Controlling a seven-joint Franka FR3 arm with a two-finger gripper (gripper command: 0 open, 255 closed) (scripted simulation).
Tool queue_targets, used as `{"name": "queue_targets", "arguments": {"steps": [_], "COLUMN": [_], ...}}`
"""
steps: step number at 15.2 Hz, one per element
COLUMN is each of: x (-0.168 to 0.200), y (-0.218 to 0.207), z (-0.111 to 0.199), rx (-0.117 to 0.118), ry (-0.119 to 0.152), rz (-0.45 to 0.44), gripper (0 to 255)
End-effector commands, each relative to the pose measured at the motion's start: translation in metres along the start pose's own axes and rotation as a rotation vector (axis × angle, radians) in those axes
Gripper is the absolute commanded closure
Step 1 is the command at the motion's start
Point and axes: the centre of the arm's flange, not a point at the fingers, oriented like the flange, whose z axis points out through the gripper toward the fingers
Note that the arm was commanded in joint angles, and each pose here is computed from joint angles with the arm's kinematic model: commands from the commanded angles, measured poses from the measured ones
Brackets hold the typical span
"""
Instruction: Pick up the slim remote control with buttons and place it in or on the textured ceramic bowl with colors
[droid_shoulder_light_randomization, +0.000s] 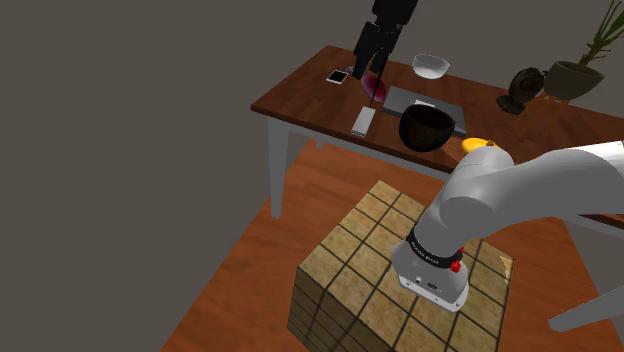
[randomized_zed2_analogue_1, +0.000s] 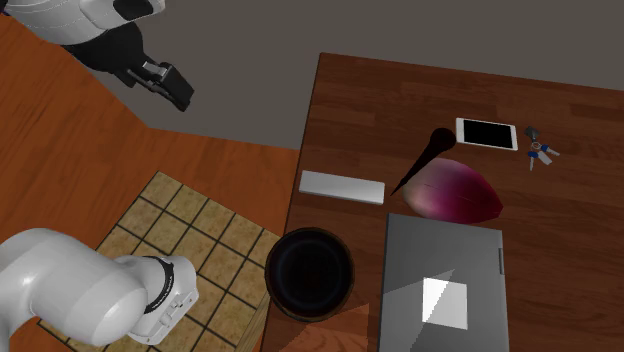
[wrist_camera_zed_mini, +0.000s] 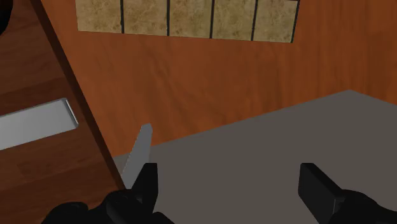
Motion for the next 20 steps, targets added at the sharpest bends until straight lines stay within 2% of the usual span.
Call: {"name": "queue_targets", "arguments": {"steps": [1, 11, 20], "x": [0.0, 0.063, 0.09], "y": [0.0, 0.083, 0.176], "z": [0.0, 0.074, 0.137], "rx": [0.0, -0.055, -0.104], "ry": [0.0, -0.014, -0.027], "rz": [0.0, 0.345, 0.655], "gripper": [0, 0, 0]}}
